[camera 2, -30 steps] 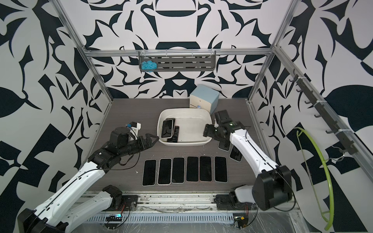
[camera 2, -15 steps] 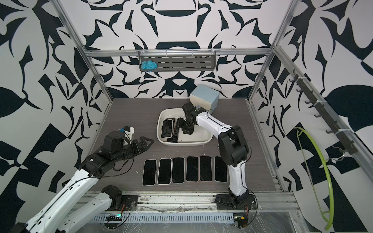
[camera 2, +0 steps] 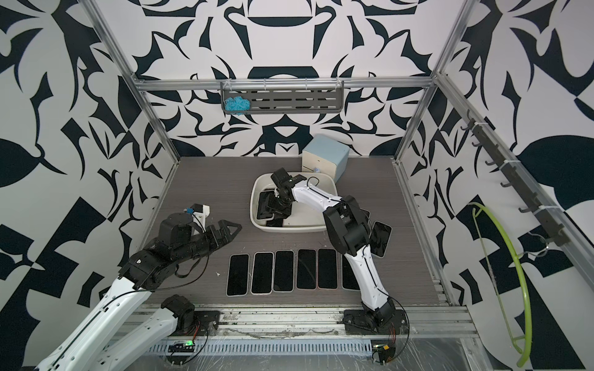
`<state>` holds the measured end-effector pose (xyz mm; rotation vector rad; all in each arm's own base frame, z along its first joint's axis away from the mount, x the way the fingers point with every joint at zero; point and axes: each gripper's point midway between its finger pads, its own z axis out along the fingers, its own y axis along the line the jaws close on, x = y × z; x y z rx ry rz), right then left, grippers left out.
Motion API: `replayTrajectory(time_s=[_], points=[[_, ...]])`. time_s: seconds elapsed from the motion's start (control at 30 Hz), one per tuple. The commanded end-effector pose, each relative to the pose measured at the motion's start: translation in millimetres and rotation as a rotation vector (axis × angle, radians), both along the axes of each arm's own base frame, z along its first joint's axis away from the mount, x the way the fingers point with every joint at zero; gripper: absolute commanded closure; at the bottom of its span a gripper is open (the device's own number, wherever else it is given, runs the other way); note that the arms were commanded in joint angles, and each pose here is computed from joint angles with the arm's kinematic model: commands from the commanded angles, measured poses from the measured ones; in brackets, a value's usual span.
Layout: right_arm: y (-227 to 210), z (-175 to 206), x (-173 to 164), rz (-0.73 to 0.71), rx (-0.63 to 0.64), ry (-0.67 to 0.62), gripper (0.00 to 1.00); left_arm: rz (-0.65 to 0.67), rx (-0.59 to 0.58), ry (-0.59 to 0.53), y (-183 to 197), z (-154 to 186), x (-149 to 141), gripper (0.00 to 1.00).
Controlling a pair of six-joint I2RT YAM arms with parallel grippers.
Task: Take the phone out of the storage box
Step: Pick up the phone from the storage box.
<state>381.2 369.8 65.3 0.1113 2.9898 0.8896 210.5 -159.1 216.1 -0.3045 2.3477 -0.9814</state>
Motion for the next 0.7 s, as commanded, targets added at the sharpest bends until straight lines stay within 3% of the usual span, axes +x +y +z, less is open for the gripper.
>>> replayTrajectory(time_s=[0.0,0.43,0.67], points=[[8.7,24.4,11.7,-0.022,0.042,-0.054,0.48,-0.011,0.037,0.029,1.9,-10.6,-2.8,0.0],[27.4,21.0,32.6,-0.065,0.12,-0.096,0.57,-0.046,0.085,0.052,1.0,-16.1,-0.1,0.0],[43.1,42.9,48.4,-0.089,0.27,-0.22,0.59,-0.054,0.097,0.065,-0.7,-16.7,4.9,0.0]])
